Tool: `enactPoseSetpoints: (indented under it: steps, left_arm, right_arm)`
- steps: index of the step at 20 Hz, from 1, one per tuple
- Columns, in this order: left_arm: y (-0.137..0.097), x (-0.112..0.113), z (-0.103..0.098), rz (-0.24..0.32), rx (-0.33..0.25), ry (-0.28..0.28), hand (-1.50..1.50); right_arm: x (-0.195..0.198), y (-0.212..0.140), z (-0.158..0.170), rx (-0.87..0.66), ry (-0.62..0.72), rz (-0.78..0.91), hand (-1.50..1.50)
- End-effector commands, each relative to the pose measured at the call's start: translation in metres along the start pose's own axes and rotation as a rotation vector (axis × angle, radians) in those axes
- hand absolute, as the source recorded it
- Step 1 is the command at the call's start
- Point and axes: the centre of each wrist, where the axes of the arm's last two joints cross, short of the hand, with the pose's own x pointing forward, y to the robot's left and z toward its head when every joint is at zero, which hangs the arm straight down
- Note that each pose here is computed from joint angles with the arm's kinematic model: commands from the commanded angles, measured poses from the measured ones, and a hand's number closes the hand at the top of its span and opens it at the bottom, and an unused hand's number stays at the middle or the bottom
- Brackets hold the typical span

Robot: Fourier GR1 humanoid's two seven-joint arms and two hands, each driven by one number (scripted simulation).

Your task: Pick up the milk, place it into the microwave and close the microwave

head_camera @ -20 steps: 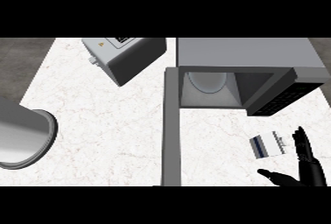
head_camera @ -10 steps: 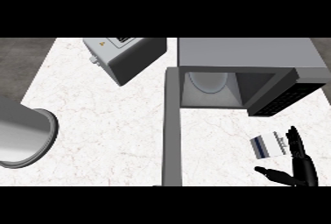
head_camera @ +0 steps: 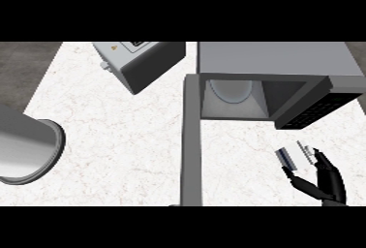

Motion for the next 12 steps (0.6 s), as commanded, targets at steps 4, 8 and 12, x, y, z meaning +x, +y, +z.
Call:
enactPoseSetpoints:
  steps: [4, 8, 12]
  left_arm:
    - [-0.001, 0.007, -0.01, -0.001, 0.001, -0.011, -1.5]
    - [0.001, 0.011, 0.005, 0.002, -0.008, 0.005, -1.5]
    - [-0.008, 0.01, -0.006, 0.003, 0.01, -0.004, -1.5]
  right_arm:
    - [-0.001, 0.012, -0.003, 0.077, -0.108, -0.051, 1.5]
    - [0.005, 0.024, -0.019, 0.057, -0.157, -0.074, 1.5]
    - [0.008, 0.084, -0.026, 0.117, -0.163, -0.105, 1.5]
